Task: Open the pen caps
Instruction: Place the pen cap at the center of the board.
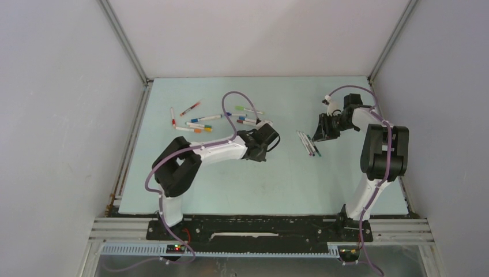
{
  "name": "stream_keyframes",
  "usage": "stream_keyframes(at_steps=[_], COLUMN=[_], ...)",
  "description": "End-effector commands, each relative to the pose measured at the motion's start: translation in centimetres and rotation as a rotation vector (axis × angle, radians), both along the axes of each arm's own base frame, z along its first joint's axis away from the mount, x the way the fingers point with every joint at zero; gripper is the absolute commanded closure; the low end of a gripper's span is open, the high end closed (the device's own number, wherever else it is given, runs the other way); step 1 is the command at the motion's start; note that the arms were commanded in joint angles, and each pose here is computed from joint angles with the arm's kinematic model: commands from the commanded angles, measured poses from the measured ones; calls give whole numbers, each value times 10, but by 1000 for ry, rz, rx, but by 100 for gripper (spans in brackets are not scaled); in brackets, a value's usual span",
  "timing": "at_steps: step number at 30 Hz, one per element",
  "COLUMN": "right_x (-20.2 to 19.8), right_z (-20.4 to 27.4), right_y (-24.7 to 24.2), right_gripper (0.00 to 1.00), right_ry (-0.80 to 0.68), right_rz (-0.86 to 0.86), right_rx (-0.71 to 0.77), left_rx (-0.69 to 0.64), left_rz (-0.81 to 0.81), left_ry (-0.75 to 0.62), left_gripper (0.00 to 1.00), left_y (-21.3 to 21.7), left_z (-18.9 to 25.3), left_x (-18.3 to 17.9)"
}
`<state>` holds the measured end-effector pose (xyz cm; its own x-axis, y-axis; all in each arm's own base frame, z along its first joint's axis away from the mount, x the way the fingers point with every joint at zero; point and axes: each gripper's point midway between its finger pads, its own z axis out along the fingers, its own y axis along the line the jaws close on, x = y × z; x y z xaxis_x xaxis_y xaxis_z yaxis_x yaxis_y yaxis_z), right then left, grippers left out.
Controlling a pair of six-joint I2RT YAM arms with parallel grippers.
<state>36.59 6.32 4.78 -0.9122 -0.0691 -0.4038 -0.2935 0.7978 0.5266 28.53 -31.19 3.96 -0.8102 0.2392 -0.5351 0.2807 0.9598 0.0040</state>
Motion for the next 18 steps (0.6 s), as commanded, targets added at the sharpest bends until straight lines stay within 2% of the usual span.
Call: stream_keyframes(at_steps=[1,18], right_x=[13,12], right_z=[27,28], right_y=[-1,-1], right_gripper=[64,64], right_ry=[-85,-83], right_rz=[9,9], right_rx=[8,24], left_rx=[-47,-76], left_rz=[-24,-11], left_ry=[-8,50], left_gripper=[94,84], left_y=[-14,-14], left_z=[15,3], left_x=[14,23])
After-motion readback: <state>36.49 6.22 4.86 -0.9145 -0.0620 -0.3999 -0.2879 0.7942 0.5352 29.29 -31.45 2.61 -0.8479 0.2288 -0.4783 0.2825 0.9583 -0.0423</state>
